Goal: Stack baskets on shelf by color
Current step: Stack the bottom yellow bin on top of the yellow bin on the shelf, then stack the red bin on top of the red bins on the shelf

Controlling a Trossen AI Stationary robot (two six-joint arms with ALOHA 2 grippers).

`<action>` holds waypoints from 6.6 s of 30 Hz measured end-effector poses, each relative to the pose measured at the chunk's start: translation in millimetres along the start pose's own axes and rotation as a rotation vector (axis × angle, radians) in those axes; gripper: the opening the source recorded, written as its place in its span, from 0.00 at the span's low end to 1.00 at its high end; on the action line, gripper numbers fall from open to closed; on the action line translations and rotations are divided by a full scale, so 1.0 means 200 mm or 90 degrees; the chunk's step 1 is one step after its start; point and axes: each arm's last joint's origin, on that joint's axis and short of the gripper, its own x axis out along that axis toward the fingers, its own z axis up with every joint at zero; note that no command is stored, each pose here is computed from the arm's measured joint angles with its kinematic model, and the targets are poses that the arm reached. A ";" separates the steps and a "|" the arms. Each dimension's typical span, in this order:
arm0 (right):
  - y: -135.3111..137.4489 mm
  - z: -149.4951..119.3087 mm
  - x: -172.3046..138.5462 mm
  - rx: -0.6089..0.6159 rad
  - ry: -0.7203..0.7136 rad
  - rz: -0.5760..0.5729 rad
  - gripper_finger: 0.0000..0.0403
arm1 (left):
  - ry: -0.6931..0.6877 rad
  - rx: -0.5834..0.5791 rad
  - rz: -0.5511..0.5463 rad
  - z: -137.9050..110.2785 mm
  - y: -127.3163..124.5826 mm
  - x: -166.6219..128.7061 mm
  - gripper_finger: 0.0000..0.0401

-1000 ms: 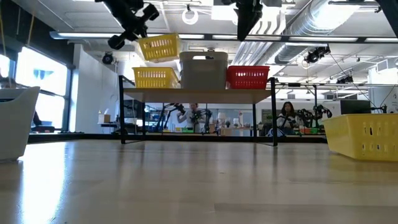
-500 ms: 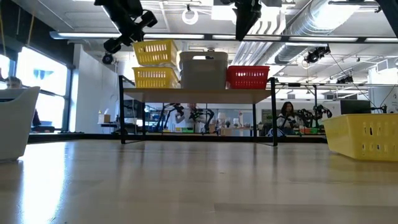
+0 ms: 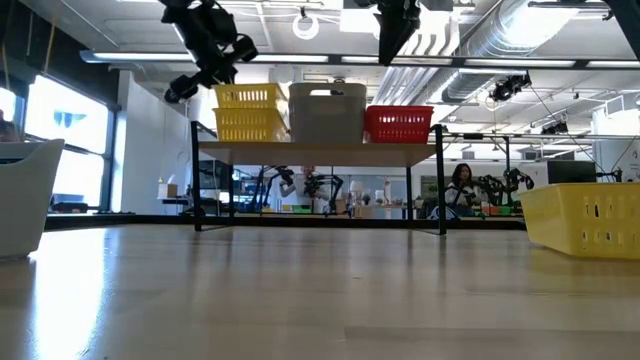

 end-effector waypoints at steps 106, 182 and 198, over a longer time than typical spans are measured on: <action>1.58 -1.54 -0.23 -0.237 0.215 0.469 0.27 | 0.029 0.613 -0.079 -0.95 -0.58 -0.30 0.18; 1.00 -0.67 -0.12 0.144 -0.163 0.472 0.00 | -0.108 0.699 0.109 -0.63 -0.44 -0.32 0.32; 0.61 -0.45 -0.25 0.115 -0.221 0.301 0.00 | -0.130 0.656 0.158 -0.47 -0.34 -0.35 0.32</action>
